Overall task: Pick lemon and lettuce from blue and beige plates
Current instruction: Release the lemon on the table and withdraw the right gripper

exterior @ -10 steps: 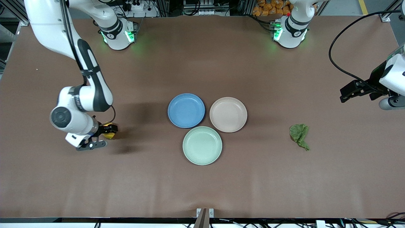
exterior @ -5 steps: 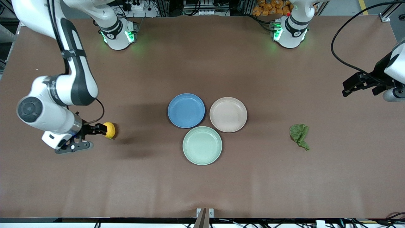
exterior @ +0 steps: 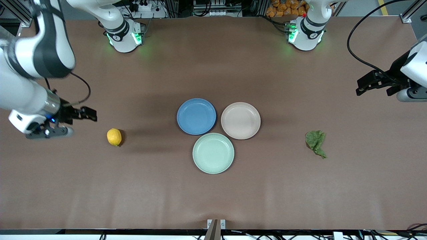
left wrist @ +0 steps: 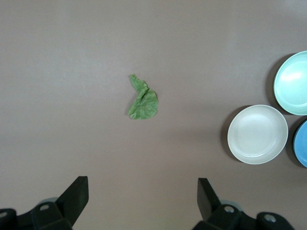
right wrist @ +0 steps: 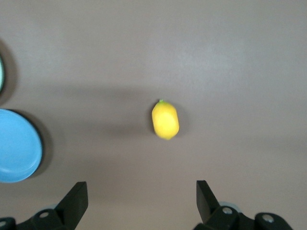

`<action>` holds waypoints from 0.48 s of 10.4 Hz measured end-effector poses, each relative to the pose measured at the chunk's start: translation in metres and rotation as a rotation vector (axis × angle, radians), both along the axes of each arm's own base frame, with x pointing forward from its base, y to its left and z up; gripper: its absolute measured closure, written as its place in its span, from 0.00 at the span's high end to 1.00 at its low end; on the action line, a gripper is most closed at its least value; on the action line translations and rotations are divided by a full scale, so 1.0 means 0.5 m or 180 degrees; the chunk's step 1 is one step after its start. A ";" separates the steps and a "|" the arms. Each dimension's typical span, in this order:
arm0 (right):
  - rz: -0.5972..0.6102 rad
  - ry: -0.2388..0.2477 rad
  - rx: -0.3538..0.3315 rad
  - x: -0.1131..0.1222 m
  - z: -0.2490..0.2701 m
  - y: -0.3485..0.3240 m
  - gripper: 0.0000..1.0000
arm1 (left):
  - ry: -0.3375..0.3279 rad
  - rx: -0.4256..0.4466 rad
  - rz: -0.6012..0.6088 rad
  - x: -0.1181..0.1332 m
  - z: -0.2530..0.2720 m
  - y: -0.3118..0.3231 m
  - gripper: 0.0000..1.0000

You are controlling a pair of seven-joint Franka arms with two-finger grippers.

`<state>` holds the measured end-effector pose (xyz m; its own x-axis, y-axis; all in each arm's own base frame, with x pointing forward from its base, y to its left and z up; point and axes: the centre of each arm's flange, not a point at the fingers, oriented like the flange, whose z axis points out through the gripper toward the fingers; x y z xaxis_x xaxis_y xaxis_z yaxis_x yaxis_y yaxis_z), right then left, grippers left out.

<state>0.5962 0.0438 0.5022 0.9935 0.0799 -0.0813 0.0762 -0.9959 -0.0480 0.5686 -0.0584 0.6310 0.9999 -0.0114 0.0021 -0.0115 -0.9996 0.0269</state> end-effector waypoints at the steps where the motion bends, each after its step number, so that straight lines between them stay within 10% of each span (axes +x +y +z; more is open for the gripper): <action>1: -0.0028 0.0031 0.0025 -0.023 0.036 -0.003 1.00 | 0.0013 0.0003 -0.0004 -0.001 -0.001 -0.001 1.00; 5: -0.0036 0.0133 -0.0003 -0.079 0.150 -0.028 1.00 | 0.0035 0.0008 0.0004 -0.002 -0.004 0.003 1.00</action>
<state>0.5566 0.0299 0.5770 0.9901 0.0686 -0.1229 0.0628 -0.9968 -0.0501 0.5675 -0.0567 0.6289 0.9999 -0.0103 -0.0088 -0.0101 -0.9996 0.0245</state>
